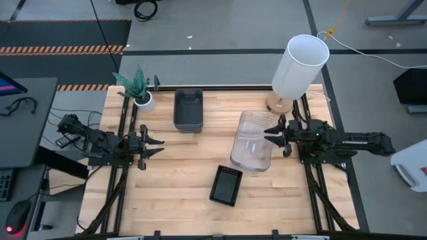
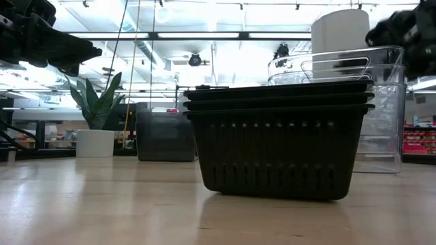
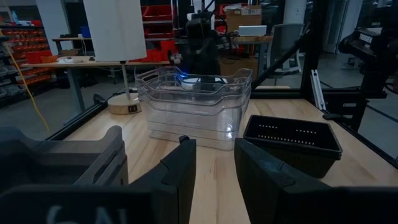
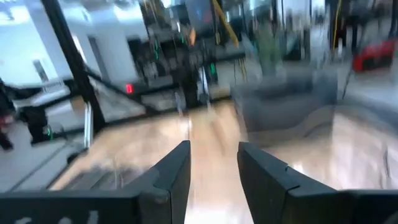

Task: Stack baskets by color
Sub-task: Return to Home Position

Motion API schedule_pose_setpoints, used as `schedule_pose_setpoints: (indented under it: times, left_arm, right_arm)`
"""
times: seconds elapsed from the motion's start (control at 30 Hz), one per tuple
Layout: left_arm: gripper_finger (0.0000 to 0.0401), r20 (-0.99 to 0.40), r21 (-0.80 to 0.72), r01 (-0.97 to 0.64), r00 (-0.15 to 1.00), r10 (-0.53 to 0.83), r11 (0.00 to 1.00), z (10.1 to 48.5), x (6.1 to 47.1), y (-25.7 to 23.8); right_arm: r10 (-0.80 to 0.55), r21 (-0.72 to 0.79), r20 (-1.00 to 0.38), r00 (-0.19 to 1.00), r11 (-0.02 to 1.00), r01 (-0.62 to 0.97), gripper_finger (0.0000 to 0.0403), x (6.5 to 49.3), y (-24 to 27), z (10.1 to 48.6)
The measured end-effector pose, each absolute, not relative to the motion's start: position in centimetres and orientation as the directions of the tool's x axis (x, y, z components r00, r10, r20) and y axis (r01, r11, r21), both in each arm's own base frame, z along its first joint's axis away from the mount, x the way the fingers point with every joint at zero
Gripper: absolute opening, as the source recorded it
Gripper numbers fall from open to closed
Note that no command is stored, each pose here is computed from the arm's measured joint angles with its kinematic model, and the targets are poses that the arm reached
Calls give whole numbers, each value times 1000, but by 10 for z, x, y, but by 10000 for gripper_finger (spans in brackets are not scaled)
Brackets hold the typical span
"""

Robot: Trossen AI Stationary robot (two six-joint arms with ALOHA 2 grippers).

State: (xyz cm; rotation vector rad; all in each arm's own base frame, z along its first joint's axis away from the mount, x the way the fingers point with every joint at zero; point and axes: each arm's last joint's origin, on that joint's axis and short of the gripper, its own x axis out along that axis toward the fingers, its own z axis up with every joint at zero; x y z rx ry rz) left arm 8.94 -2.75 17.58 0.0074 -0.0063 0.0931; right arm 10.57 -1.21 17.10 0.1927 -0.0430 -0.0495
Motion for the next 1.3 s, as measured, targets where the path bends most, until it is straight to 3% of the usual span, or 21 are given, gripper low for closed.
schedule_pose_setpoints:
  times: [0.1,0.33,0.47,0.6,0.77,1.03,1.3]
  left_arm:
    - [117,7,7,-93,996,93,996,176,89,-28]
    - [117,7,7,-93,996,93,996,176,89,-28]
    - [117,7,7,-93,996,93,996,176,89,-27]
    - [117,7,7,-93,996,93,996,176,89,-28]
    - [117,7,7,-93,996,93,996,176,89,-28]
    - [117,7,7,-93,996,93,996,176,89,-28]
    - [117,7,7,-93,996,93,996,176,89,-28]
  right_arm:
    - [-58,227,-68,996,971,73,129,102,-12,161]
    - [-27,229,-36,999,973,34,108,89,-9,192]
    - [7,235,-50,999,972,5,105,87,-8,191]
    - [-60,231,-108,992,969,84,104,88,-10,183]
    - [-192,268,0,981,946,185,105,93,-15,177]
    - [-169,241,4,986,957,163,105,98,-14,166]
    - [-194,316,79,978,935,160,106,98,-15,173]
